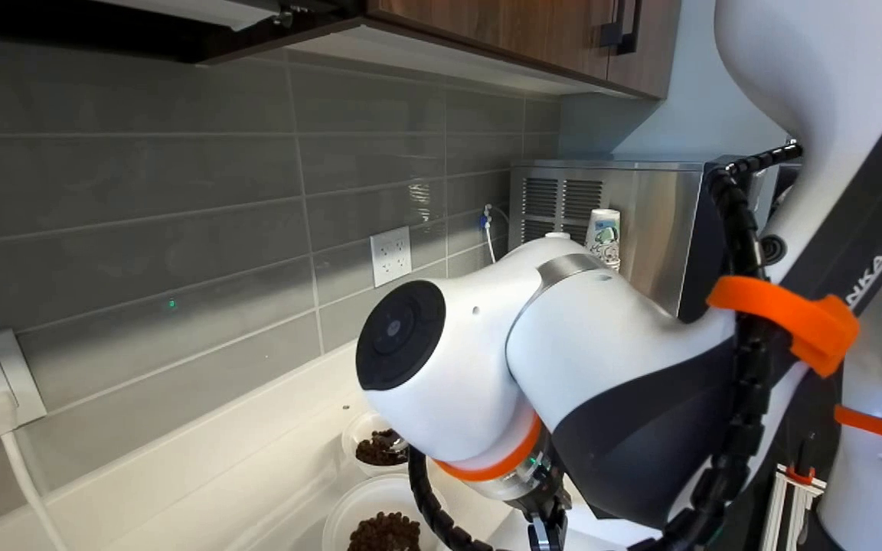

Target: Unfold the wipe on the table

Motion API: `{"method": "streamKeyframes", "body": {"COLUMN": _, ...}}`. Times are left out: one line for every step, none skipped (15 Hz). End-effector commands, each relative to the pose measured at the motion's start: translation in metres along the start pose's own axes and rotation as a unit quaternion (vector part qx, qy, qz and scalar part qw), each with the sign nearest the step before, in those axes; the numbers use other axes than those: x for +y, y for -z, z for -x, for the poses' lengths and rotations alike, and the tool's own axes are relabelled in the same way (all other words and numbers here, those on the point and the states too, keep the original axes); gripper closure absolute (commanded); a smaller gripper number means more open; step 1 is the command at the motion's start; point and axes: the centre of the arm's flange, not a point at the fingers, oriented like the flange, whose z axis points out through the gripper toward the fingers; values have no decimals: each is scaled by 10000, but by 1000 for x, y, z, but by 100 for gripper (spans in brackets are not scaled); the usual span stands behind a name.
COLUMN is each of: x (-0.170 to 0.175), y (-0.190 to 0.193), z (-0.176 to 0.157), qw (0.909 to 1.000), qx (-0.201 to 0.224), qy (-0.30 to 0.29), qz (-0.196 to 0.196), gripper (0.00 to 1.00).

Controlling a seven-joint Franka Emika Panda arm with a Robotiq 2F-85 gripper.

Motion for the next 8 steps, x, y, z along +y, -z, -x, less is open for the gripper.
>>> {"method": "streamKeyframes", "body": {"x": -15, "y": -12, "z": -15, "qw": 9995, "qx": -75, "qy": 281, "qz": -72, "gripper": 100}}
{"method": "streamKeyframes", "body": {"x": -16, "y": -13, "z": -17, "qw": 9994, "qx": -91, "qy": 301, "qz": -121, "gripper": 74}}
{"method": "streamKeyframes", "body": {"x": -16, "y": -13, "z": -20, "qw": 9994, "qx": -47, "qy": 316, "qz": -165, "gripper": 73}}
{"method": "streamKeyframes", "body": {"x": -15, "y": -12, "z": -23, "qw": 9992, "qx": -15, "qy": 314, "qz": -229, "gripper": 68}}
{"method": "streamKeyframes", "body": {"x": -11, "y": -10, "z": -27, "qw": 9992, "qx": 43, "qy": 279, "qz": -294, "gripper": 60}}
{"method": "streamKeyframes", "body": {"x": -8, "y": -8, "z": -30, "qw": 9990, "qx": 73, "qy": 251, "qz": -354, "gripper": 53}}
{"method": "streamKeyframes", "body": {"x": -3, "y": -4, "z": -34, "qw": 9988, "qx": 103, "qy": 208, "qz": -437, "gripper": 44}}
{"method": "streamKeyframes", "body": {"x": 4, "y": 0, "z": -37, "qw": 9985, "qx": 132, "qy": 159, "qz": -504, "gripper": 38}}
